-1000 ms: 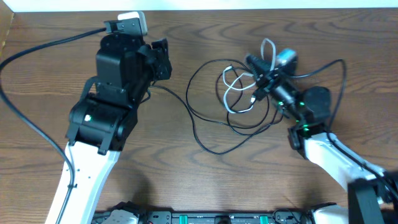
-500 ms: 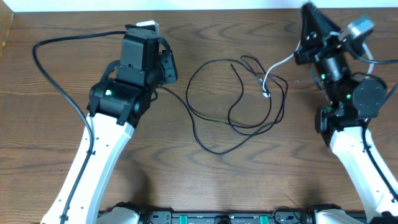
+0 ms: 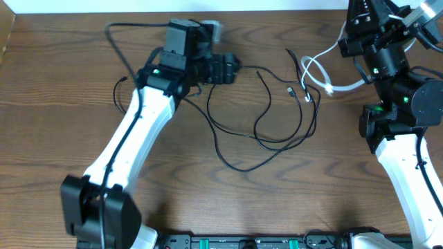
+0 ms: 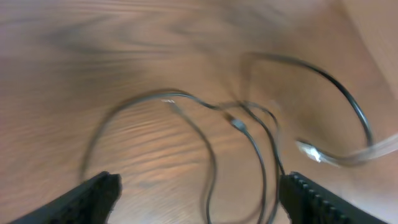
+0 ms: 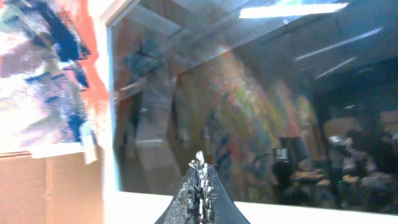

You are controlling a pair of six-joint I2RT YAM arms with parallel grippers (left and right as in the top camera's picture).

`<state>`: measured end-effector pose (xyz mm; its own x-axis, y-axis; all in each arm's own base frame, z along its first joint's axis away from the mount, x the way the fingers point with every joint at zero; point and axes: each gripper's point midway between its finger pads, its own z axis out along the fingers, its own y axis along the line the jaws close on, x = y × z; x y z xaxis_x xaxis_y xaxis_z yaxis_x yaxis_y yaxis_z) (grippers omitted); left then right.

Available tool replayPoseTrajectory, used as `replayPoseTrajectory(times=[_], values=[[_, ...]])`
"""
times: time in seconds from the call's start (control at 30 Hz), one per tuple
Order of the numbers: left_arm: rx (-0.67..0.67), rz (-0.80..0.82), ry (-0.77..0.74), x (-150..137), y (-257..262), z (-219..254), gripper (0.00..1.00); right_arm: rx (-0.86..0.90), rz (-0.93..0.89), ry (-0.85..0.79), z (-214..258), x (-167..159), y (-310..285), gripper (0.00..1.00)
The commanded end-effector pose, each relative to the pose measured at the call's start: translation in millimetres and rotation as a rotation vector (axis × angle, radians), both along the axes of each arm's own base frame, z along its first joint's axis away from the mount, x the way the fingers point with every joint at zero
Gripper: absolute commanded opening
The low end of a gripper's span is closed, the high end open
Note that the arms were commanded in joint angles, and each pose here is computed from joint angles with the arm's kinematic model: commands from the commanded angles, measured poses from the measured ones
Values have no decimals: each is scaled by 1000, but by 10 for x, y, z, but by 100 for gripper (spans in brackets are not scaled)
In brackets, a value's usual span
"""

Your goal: Untangle cables

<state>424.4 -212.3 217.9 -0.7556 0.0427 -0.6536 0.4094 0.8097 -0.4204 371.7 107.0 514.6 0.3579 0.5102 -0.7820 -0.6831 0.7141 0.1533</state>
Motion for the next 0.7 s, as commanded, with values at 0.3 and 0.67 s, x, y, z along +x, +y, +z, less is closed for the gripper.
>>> replayPoseTrajectory(times=[0.3,0.67], values=[[128,-724,-502,-254,-440,10,98,-40,361,45,60,-407,371,1],[70,-751,-507,-399,-780,97,99,-99,525,30,38,-693,667,1]])
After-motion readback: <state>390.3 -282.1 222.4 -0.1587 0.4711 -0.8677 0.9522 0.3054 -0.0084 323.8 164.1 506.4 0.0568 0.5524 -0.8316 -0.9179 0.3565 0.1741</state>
